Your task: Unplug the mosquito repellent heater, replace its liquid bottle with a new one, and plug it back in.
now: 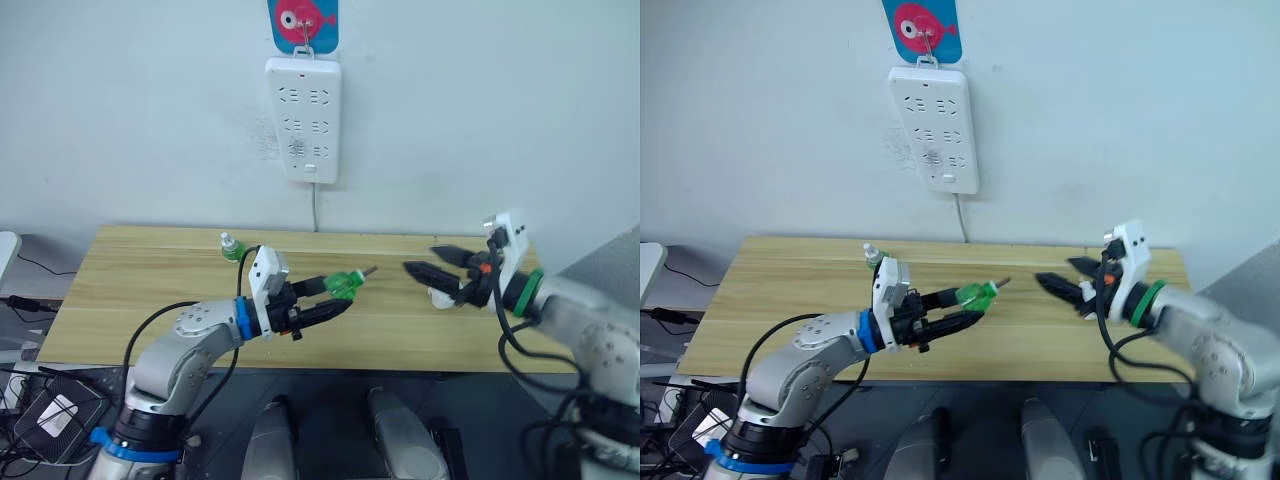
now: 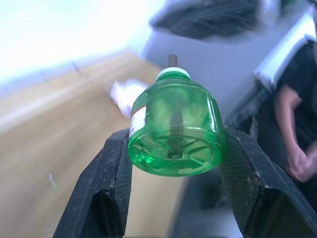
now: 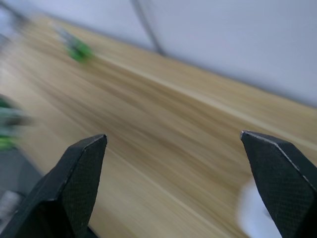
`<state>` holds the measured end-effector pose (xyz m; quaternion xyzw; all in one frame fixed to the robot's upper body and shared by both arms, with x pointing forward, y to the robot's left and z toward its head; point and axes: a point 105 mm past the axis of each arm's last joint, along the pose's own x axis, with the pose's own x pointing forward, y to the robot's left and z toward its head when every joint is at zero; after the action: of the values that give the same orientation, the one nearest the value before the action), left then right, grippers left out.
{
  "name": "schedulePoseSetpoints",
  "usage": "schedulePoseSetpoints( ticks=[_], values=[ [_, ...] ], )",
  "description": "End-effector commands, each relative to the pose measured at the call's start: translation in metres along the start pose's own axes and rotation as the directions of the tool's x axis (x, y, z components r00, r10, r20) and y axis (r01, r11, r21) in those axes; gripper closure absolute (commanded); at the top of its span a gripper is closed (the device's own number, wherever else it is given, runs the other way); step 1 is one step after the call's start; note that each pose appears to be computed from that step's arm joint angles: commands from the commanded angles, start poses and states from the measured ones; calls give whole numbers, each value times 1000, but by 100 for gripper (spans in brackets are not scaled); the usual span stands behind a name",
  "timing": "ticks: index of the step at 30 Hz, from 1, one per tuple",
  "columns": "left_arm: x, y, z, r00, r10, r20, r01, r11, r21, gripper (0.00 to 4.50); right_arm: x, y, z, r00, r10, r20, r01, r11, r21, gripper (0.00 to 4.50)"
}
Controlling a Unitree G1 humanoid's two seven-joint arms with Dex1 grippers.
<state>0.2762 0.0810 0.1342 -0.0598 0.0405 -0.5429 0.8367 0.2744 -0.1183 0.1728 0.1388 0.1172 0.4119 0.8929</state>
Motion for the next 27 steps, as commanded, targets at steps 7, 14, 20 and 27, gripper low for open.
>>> schedulePoseSetpoints(
  ticks=[7,14,20,27],
  values=[
    [18,6,24,983,99,153,-114,989,93,230,37,31,3,976,18,215,-88,943,322,0],
    [23,-3,25,984,80,157,-96,991,95,230,55,41,7,969,78,233,-163,914,371,0],
    [23,-4,26,983,88,159,-104,990,96,230,59,45,8,964,136,227,-217,896,388,94],
    [22,-7,25,985,81,153,-97,990,102,230,61,49,10,958,165,235,-251,880,404,347]
  ],
)
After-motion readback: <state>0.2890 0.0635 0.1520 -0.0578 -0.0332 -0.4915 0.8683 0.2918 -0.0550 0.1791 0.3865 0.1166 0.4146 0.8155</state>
